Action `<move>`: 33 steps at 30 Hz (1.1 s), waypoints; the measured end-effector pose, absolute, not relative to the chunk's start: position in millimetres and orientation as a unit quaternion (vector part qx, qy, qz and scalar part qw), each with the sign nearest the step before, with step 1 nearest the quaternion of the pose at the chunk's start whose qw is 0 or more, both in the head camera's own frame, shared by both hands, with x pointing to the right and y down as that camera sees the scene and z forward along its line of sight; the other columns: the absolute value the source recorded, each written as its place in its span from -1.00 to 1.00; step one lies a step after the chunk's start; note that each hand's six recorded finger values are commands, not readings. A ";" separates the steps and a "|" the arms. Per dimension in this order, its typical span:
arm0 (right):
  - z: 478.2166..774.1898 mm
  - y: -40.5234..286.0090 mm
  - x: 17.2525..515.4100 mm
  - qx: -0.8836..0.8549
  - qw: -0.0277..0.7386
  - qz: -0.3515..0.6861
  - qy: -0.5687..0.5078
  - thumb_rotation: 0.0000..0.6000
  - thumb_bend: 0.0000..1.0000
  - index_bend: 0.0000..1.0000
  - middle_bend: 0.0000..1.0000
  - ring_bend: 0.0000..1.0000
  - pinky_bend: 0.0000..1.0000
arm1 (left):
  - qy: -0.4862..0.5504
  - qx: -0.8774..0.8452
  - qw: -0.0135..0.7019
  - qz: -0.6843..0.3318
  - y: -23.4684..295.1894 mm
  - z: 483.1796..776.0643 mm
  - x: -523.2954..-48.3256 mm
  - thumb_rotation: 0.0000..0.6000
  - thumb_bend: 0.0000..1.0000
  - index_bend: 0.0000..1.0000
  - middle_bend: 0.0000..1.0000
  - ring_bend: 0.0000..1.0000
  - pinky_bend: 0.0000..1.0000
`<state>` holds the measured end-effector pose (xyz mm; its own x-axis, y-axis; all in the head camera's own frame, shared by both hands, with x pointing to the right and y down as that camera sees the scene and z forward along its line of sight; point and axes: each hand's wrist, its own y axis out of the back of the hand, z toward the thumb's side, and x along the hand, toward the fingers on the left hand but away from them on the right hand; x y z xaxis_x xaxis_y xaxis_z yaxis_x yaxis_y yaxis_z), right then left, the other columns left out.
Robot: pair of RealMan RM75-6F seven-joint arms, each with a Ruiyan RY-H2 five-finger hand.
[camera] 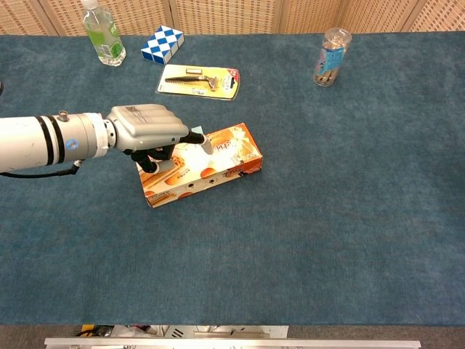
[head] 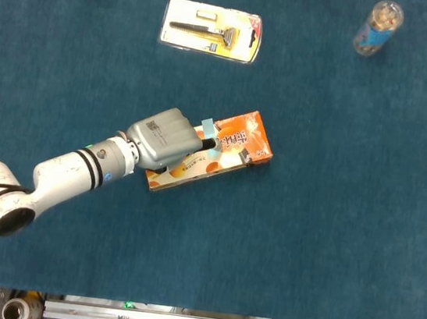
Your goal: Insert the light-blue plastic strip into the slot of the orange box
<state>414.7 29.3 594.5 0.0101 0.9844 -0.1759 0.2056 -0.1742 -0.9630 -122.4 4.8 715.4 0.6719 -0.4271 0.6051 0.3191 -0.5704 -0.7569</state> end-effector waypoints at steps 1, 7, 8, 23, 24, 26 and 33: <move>594.2 28.8 415.5 -0.588 0.398 0.490 -0.506 1.00 0.15 -0.21 0.94 1.00 1.00 | 0.041 -0.789 0.463 -0.402 3.5 712.0 -124.4 1.00 0.48 -0.67 1.00 1.00 1.00; 589.3 25.3 426.6 -0.576 0.398 0.494 -0.515 1.00 0.13 -0.21 0.86 0.98 1.00 | 0.091 -0.787 0.461 -0.400 -4.7 695.7 -144.6 1.00 0.47 -0.70 0.98 0.99 1.00; 588.5 25.1 429.3 -0.574 0.397 0.496 -0.517 1.00 0.10 -0.21 0.83 0.95 1.00 | 0.102 -0.786 0.460 -0.400 -6.1 693.4 -149.2 1.00 0.47 -0.72 0.95 0.97 0.98; 590.7 36.5 473.2 -0.525 0.417 0.541 -0.508 1.00 -0.59 -0.30 -0.05 -0.07 0.32 | 0.372 -0.706 0.398 -0.453 -0.2 669.1 -299.9 1.00 -0.06 -0.76 -0.13 -0.13 0.17; 591.4 37.9 474.3 -0.525 0.417 0.541 -0.508 1.00 -0.59 -0.31 -0.09 -0.12 0.27 | 0.386 -0.697 0.393 -0.459 2.3 669.2 -310.6 1.00 -0.06 -0.75 -0.21 -0.20 0.09; 592.5 40.4 475.8 -0.526 0.416 0.540 -0.509 1.00 -0.59 -0.32 -0.12 -0.14 0.24 | 0.417 -0.675 0.385 -0.472 8.4 669.0 -333.6 1.00 -0.06 -0.74 -0.28 -0.26 0.00; 598.0 49.3 479.3 -0.520 0.426 0.541 -0.505 1.00 -0.59 -0.32 -0.15 -0.18 0.23 | 0.497 -0.610 0.368 -0.496 37.2 662.9 -389.1 1.00 -0.06 -0.72 -0.31 -0.29 -0.08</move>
